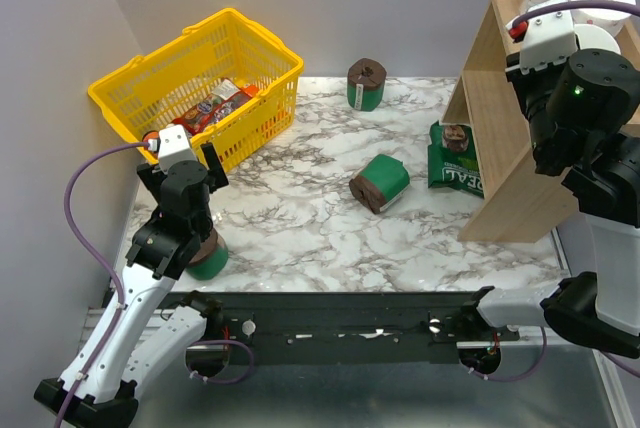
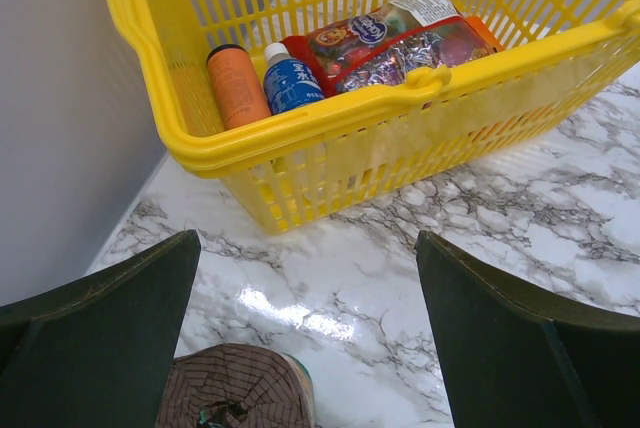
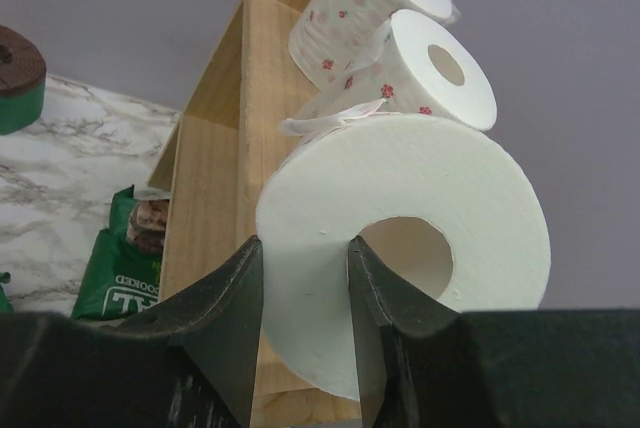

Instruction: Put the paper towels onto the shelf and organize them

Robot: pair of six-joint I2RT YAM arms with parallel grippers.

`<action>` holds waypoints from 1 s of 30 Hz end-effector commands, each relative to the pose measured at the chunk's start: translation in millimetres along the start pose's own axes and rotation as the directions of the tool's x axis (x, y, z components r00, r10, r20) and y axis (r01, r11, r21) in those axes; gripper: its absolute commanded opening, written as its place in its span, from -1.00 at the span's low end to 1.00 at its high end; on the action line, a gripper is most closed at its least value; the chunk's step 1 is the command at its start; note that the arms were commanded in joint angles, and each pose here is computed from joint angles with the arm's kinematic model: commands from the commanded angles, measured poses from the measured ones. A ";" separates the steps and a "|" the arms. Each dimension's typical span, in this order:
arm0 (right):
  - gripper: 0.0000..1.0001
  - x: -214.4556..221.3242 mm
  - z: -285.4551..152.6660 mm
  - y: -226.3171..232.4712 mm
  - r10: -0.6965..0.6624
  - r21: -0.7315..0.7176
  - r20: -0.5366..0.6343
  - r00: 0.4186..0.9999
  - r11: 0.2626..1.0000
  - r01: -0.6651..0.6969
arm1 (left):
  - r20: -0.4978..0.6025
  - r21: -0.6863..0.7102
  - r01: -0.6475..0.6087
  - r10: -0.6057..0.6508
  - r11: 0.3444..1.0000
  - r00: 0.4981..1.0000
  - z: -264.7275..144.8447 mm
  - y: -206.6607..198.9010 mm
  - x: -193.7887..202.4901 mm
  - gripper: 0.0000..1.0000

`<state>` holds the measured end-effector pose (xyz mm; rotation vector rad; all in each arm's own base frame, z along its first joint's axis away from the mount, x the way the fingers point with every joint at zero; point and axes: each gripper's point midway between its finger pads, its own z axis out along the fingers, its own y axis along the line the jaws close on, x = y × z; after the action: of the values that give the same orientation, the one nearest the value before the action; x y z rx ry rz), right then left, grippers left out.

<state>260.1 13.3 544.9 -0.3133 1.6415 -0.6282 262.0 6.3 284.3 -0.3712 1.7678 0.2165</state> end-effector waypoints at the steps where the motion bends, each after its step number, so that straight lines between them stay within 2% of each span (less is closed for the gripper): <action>1: -0.13 7.4 -5.4 -10.9 0.024 0.026 -0.016 1.000 0.999 -0.024 | 0.005 0.015 0.007 -0.007 1.000 1.000 1.1 -3.8 -1.1 0.98; 13: -0.09 17.5 -1.3 -17.8 0.056 0.050 -0.049 0.997 0.997 -0.053 | 0.005 0.015 0.007 -0.007 1.000 1.000 1.1 -3.8 -1.1 0.98; 25: 0.17 26.5 17.1 -33.6 0.038 0.144 -0.094 0.995 0.989 -0.024 | 0.008 0.008 0.009 -0.009 1.000 1.000 1.2 -2.7 -1.7 0.98; 30: 0.20 22.0 22.0 -40.4 0.028 0.180 -0.092 0.995 0.984 -0.011 | 0.007 0.007 0.010 -0.010 1.000 1.000 1.0 -2.5 -1.8 0.98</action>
<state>266.2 -33.2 540.6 -0.1450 1.6848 -0.7435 262.8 5.9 283.2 -0.3687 1.7722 0.2188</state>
